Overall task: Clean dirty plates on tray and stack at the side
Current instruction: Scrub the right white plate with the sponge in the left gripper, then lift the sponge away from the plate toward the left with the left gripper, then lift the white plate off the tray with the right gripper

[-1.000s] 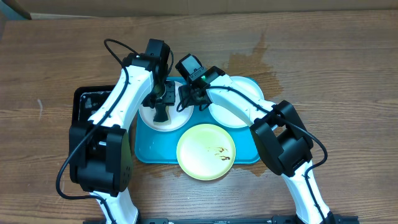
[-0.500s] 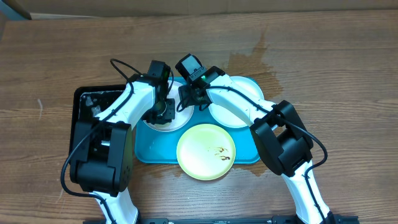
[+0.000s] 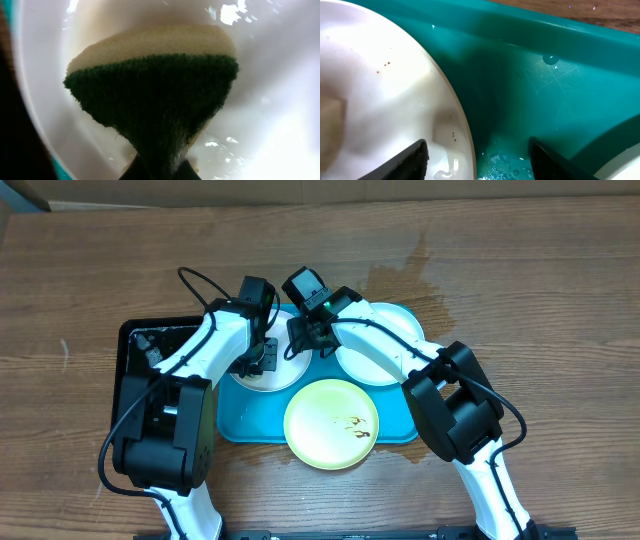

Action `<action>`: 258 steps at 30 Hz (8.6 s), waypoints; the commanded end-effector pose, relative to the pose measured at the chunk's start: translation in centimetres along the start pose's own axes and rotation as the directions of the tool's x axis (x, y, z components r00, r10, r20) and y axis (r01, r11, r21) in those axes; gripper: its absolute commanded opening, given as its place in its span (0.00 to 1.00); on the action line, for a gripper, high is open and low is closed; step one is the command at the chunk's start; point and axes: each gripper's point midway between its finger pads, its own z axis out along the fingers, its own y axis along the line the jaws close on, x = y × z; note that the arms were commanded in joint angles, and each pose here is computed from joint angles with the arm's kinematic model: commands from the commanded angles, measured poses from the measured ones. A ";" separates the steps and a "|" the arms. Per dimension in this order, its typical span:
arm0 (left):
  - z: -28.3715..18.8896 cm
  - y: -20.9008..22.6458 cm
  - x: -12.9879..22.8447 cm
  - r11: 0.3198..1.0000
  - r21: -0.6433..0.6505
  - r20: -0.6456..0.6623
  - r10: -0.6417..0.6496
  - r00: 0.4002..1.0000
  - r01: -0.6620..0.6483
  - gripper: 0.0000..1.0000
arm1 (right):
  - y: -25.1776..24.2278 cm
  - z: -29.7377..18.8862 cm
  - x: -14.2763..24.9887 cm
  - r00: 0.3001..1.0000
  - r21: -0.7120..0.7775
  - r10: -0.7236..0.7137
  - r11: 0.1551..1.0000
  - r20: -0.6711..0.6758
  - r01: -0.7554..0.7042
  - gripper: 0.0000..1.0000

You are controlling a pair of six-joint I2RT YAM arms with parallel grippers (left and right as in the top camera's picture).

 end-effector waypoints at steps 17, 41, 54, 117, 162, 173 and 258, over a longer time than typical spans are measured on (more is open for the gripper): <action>-3.3 -2.8 -4.6 0.986 0.166 0.104 -0.006 0.995 -0.012 0.24 | 0.3 0.9 1.6 0.999 -0.008 -0.005 1.000 -0.048 0.005 0.71; -0.7 -2.6 -5.8 0.990 0.137 0.159 -0.038 0.987 0.016 0.69 | 0.2 0.9 1.7 0.999 -0.005 -0.005 1.000 -0.054 0.005 0.71; 0.5 -3.0 -5.9 0.990 0.141 0.147 -0.035 0.988 0.015 0.04 | 0.2 0.9 1.6 0.999 -0.007 -0.005 1.000 -0.050 0.005 0.71; -21.8 -2.7 -3.3 0.773 0.630 0.163 -0.037 0.986 -0.075 0.04 | 0.8 0.7 3.1 0.983 -0.031 0.132 0.990 -0.125 -0.137 0.04; -34.9 9.8 -1.9 0.041 0.976 0.203 -0.513 0.834 -0.213 0.04 | 1.9 -2.9 -0.1 0.994 -0.062 0.083 0.994 -0.075 -0.088 0.04; -35.7 9.7 -1.3 0.055 0.971 0.227 -0.517 0.825 -0.233 0.04 | 2.5 -7.6 -2.1 0.996 -0.046 0.070 0.996 -0.048 -0.072 0.04; -36.5 9.4 -0.8 0.056 0.971 0.228 -0.515 0.826 -0.233 0.04 | 22.2 -9.9 -5.0 0.528 0.429 -0.619 0.784 0.581 0.449 0.04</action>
